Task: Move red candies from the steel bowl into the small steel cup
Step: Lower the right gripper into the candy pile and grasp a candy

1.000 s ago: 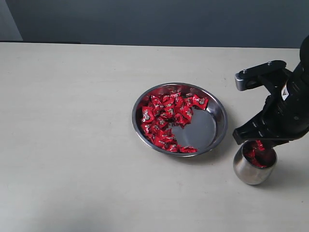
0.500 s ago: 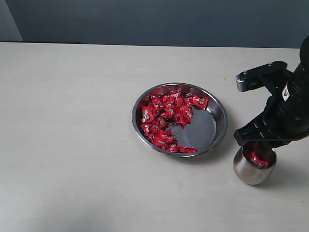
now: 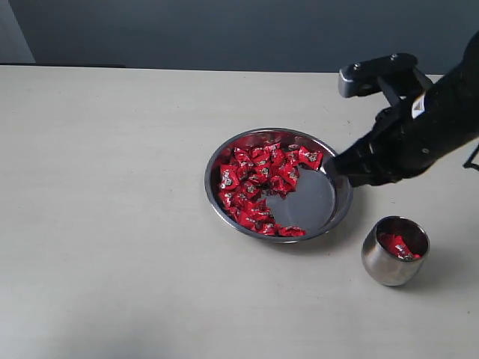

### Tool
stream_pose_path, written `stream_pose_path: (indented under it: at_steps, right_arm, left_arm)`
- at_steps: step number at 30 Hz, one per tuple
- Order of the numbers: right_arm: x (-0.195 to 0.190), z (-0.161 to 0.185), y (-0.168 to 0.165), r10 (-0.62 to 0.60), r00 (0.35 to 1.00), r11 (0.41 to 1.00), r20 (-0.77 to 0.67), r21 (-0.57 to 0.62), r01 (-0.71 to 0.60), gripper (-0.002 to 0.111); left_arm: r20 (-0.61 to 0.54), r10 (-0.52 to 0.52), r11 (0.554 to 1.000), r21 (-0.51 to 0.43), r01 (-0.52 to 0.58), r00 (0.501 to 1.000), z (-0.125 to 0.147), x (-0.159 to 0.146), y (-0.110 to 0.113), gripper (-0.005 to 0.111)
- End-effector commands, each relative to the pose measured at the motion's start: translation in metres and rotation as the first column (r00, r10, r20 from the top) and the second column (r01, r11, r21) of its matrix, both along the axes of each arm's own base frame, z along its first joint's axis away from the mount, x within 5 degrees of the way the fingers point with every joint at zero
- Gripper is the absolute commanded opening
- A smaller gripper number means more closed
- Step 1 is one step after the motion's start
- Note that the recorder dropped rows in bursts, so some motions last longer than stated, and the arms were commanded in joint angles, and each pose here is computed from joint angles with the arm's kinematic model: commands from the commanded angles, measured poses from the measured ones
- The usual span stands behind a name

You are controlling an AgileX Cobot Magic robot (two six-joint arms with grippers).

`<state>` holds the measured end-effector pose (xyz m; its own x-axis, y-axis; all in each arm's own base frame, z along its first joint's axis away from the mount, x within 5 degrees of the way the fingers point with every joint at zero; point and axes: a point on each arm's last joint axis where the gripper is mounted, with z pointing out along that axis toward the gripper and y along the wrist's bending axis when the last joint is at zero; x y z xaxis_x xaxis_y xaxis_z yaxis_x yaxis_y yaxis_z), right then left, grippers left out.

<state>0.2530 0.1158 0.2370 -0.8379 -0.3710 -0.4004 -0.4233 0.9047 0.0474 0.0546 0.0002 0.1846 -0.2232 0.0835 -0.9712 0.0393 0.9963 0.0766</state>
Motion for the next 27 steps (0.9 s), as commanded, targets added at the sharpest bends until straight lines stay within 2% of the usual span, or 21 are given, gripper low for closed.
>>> stream_pose_path:
  at_steps: [1, 4, 14, 27]
  right_arm:
    - [0.025, -0.002, 0.015, 0.068, 0.997, 0.997, 0.035, 0.040, -0.070, 0.032]
    - [0.046, -0.013, 0.024, 0.090, 0.996, 0.996, 0.019, 0.025, -0.090, 0.040]
    - [0.106, -0.061, 0.053, 0.069, 0.996, 0.997, -0.061, 0.037, -0.067, 0.038]
    - [0.124, -0.105, 0.062, 0.056, 0.988, 0.998, -0.141, 0.025, -0.053, 0.038]
  left_arm:
    - [0.011, -0.007, 1.000, -0.004, 0.008, 1.000, 0.001, 0.000, 0.000, 0.000]
    - [0.011, -0.007, 1.000, -0.004, 0.008, 1.000, 0.001, 0.000, 0.000, 0.000]
    - [0.011, -0.007, 1.000, -0.004, 0.008, 1.000, 0.001, 0.000, 0.000, 0.000]
    - [0.011, -0.007, 1.000, -0.004, 0.008, 1.000, 0.001, 0.000, 0.000, 0.000]
